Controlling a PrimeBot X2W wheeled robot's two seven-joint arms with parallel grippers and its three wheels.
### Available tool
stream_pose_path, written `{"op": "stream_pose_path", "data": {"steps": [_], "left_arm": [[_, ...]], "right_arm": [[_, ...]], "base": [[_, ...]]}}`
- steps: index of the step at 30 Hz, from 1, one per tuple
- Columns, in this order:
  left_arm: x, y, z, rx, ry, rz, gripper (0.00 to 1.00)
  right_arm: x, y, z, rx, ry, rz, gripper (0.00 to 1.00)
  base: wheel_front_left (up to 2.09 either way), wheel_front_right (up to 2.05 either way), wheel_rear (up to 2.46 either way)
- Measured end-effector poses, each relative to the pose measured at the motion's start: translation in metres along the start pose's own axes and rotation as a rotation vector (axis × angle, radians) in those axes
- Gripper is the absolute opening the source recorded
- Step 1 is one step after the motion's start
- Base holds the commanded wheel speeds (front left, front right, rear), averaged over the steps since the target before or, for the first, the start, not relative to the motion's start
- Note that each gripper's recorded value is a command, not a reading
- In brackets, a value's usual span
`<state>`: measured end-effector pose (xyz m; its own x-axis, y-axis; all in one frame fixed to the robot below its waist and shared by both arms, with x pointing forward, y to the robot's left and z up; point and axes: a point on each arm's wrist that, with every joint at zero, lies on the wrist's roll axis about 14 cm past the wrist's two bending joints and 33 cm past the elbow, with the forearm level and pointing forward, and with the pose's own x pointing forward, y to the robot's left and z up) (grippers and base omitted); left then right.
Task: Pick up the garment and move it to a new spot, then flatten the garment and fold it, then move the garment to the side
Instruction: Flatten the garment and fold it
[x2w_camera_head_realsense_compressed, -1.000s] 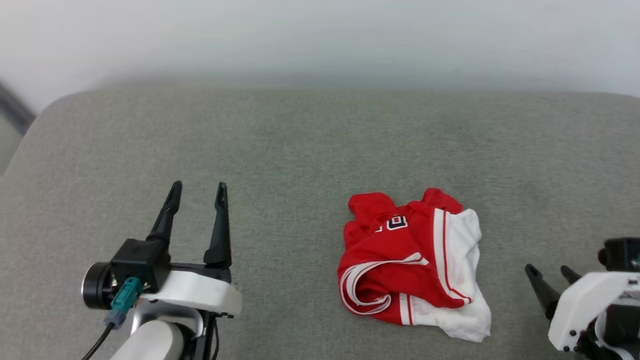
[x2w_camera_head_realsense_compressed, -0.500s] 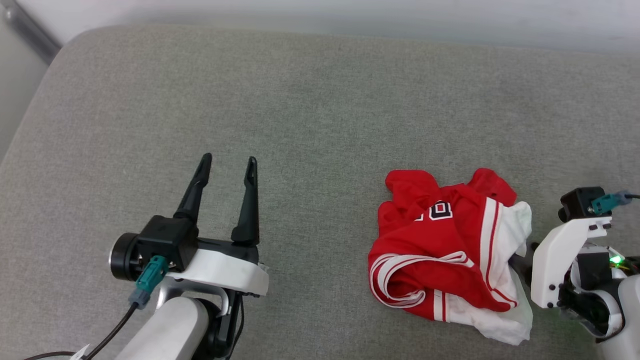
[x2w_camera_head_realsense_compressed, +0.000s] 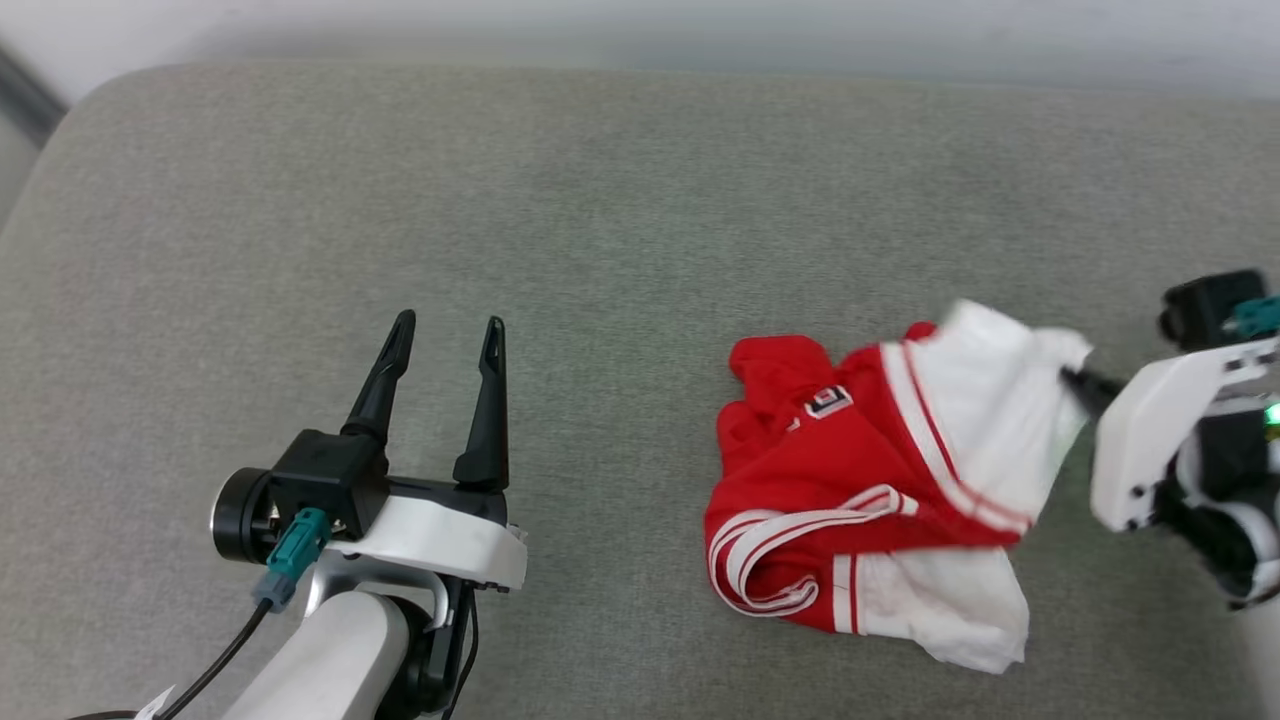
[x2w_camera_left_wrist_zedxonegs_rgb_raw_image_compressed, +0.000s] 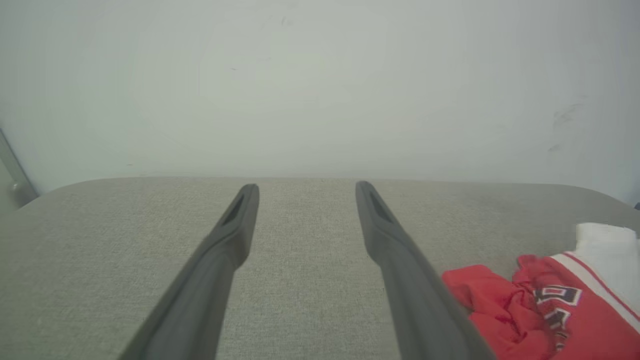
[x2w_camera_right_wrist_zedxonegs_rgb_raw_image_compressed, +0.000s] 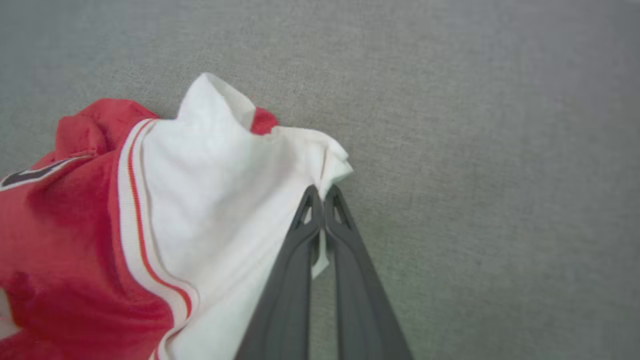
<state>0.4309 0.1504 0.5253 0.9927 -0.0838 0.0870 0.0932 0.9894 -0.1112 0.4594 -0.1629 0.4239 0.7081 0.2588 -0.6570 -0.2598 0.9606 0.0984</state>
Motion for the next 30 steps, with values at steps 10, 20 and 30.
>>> {"op": "stream_pose_path", "data": {"steps": [10,20,30], "left_arm": [[0.004,-0.016,-0.003,0.0,0.005,-0.05,1.0],[0.004,-0.008,-0.005,0.004,0.019,-0.026,1.0],[-0.016,0.001,-0.006,-0.006,0.041,0.016,1.0]], "right_arm": [[-0.068,-0.125,0.017,0.145,-0.195,-0.362,0.0],[-0.065,-0.148,-0.092,0.39,-0.104,-0.489,0.73],[-0.087,-0.145,-0.036,0.271,-0.471,-0.518,1.0]], "base": [[0.0,0.0,0.0],[0.0,0.0,0.0],[0.0,0.0,0.0]]}}
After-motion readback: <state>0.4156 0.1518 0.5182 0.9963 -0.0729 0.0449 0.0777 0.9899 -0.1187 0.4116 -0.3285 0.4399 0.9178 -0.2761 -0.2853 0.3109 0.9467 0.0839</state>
